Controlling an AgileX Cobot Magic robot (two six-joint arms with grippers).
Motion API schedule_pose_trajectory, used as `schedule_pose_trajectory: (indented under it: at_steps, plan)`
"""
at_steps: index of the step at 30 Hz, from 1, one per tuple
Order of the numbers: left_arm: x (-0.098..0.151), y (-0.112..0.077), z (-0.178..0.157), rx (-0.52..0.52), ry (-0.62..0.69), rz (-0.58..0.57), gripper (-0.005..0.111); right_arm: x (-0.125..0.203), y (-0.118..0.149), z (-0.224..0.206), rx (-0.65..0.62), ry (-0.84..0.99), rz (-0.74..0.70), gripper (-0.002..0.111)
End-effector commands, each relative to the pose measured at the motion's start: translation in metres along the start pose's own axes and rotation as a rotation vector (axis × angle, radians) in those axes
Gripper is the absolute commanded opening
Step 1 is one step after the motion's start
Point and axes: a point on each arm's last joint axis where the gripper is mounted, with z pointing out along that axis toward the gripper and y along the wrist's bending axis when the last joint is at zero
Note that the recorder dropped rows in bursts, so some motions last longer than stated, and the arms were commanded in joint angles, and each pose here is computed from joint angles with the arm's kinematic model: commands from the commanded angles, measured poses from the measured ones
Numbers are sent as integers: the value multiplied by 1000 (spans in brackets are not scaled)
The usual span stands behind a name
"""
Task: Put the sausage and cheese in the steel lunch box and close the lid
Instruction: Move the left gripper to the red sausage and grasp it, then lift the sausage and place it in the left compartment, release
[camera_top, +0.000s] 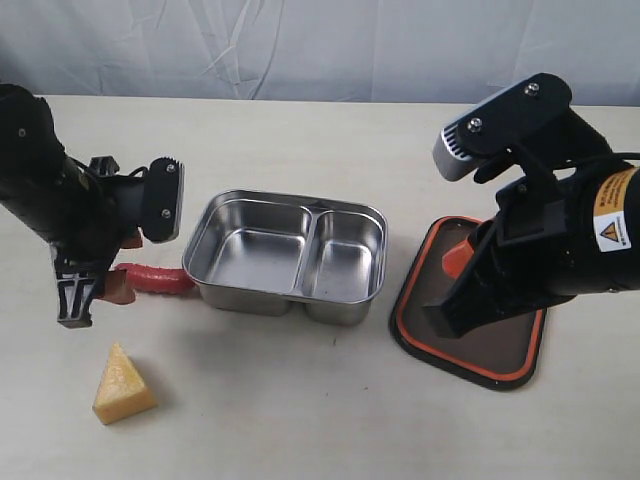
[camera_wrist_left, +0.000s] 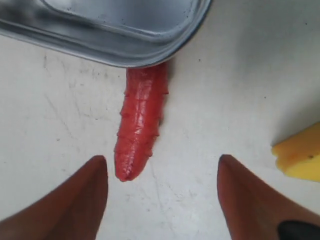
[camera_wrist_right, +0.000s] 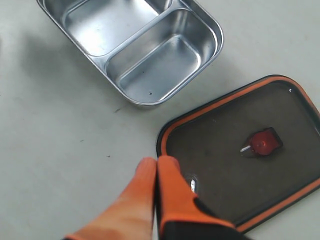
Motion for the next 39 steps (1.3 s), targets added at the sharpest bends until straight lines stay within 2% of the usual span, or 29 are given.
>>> schedule_pose_trajectory:
  at_steps: [1,5,15,17,19,20,22,23,26,30,33,39]
  plan:
    - [-3,6,7,-49,-14,74,61,1,-1,-2,7,0,-13,0]
    - [-1,7,29,-20,7,88,61,3,-1,-2,10,15,-15,0]
    - [-1,9,60,-19,12,90,60,3,-1,-2,11,21,-15,0]
    - [-1,8,61,-12,14,90,49,3,-1,-2,11,21,-15,0]
    - [0,8,61,-2,18,90,30,3,-1,-2,11,21,-15,0]
    - [0,6,61,11,22,90,16,3,-1,-2,11,21,-15,0]
    - [2,4,61,41,38,78,0,3,-1,-2,12,25,-15,0]
    - [3,3,60,49,49,76,0,3,-1,-2,12,25,-15,0]
    - [6,2,55,53,83,39,0,4,-1,-2,12,26,-15,0]
    - [10,4,35,26,136,92,0,4,-1,-2,13,33,-15,0]
    - [13,5,14,-10,157,88,0,4,-1,-2,13,35,-15,0]
    - [9,4,-39,-155,74,45,0,4,-1,-2,12,36,-13,0]
